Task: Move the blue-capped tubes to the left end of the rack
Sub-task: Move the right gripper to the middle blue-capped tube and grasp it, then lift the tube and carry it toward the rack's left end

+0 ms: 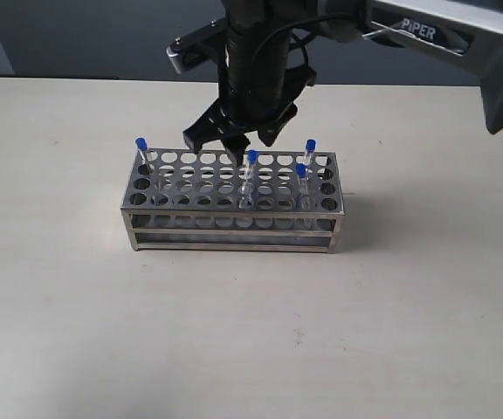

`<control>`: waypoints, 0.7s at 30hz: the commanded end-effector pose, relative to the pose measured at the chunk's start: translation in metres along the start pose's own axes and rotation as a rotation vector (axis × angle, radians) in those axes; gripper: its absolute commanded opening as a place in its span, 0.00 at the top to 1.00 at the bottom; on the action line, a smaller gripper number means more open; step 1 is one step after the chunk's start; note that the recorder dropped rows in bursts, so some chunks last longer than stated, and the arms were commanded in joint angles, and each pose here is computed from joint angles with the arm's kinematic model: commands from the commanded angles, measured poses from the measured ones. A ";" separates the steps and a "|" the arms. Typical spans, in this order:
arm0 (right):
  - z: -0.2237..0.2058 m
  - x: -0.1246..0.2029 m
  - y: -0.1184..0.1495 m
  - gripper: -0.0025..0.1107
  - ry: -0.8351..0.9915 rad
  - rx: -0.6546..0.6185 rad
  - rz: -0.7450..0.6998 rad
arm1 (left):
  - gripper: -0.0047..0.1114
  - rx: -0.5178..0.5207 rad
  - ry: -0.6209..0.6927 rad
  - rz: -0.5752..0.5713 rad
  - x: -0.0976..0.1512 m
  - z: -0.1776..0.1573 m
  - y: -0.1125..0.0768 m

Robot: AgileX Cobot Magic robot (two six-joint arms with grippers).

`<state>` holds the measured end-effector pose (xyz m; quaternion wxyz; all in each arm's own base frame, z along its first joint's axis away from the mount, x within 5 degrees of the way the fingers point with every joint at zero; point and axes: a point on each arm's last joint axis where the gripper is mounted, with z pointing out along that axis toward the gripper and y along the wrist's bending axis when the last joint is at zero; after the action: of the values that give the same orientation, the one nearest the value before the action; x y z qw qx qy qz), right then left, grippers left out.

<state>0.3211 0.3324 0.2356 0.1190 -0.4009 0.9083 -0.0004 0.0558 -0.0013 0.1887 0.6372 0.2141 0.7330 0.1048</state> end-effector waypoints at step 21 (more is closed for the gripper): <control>-0.001 0.008 -0.001 0.98 0.001 0.051 -0.025 | 0.95 0.004 -0.008 -0.007 -0.002 0.000 0.000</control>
<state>0.3176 0.3317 0.2155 0.1011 -0.4051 0.9086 -0.0112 0.0558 -0.0013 0.1887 0.6372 0.2141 0.7330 0.1048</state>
